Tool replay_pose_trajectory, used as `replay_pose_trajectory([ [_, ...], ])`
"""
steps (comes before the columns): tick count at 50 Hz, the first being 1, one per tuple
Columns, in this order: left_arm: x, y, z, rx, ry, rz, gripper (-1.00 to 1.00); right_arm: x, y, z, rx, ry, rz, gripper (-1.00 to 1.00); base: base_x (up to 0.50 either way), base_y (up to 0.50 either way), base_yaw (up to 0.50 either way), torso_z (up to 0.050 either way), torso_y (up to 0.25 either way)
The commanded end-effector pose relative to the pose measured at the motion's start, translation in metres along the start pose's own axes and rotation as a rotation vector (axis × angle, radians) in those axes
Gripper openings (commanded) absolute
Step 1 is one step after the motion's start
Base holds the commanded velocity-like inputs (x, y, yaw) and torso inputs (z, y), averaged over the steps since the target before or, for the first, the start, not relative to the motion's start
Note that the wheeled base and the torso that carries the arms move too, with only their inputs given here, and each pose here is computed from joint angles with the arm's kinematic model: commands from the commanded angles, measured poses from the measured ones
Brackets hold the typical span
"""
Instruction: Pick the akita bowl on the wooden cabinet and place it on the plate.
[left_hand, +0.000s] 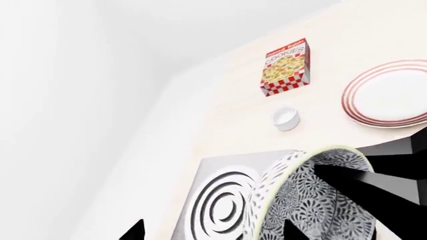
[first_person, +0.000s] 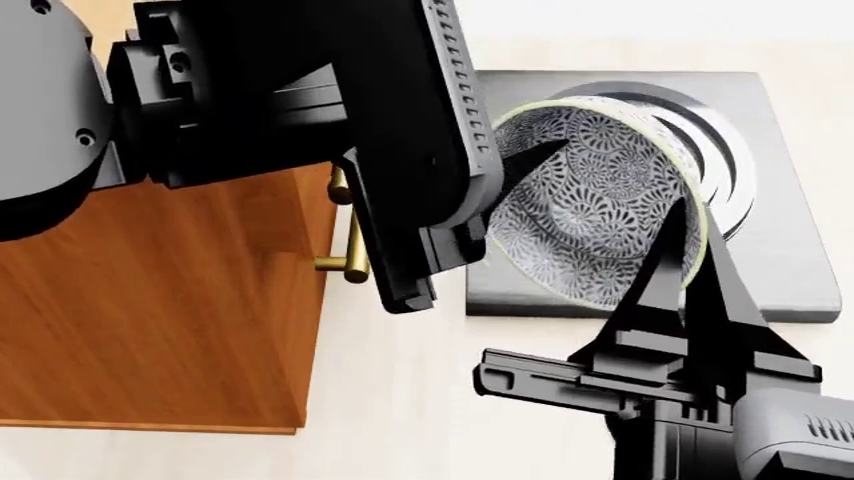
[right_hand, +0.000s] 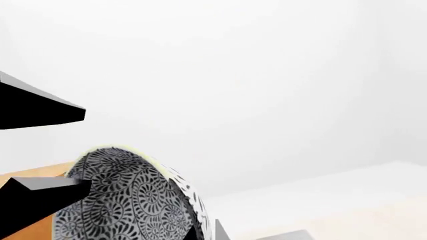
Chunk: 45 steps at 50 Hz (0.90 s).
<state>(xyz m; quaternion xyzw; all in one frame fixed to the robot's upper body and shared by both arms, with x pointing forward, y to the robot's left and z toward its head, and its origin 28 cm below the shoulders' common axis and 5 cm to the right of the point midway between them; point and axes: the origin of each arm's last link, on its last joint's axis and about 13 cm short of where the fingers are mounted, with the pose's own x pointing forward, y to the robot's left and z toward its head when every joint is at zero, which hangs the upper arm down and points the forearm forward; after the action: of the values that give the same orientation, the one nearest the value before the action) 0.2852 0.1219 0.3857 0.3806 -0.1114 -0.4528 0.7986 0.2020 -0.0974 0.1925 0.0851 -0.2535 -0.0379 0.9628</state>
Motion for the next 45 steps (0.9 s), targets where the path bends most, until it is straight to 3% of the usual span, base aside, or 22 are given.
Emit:
replay_pose_trajectory([
  [1,-0.001,-0.002,-0.004,0.003,0.034,-0.016,1.0,-0.001,-0.001,0.004,-0.014,-0.026,-0.029,-1.0,0.0,0.0,0.0,0.0,0.0],
  [8,-0.001,0.0,-0.005,0.008,0.023,0.01,1.0,0.001,-0.006,0.001,-0.002,0.007,-0.096,-1.0,0.0,0.0,0.0,0.0,0.0],
  [14,-0.002,0.002,-0.003,0.011,0.014,0.037,1.0,0.002,-0.018,0.001,0.065,0.01,-0.204,-1.0,0.0,0.0,0.0,0.0,0.0],
  [25,-0.003,0.004,-0.002,0.015,0.015,0.053,1.0,-0.001,-0.033,0.01,0.115,-0.044,-0.354,-1.0,0.0,0.0,0.0,0.001,0.001],
  [41,-0.003,0.006,0.0,0.017,0.008,0.062,1.0,-0.008,-0.047,0.028,0.126,-0.124,-0.563,-1.0,0.0,0.0,0.0,0.0,0.001],
  [45,-0.003,0.007,0.0,0.016,0.006,0.064,1.0,-0.007,-0.049,0.031,0.097,-0.088,-0.603,-1.0,0.0,0.0,0.0,0.0,0.0],
])
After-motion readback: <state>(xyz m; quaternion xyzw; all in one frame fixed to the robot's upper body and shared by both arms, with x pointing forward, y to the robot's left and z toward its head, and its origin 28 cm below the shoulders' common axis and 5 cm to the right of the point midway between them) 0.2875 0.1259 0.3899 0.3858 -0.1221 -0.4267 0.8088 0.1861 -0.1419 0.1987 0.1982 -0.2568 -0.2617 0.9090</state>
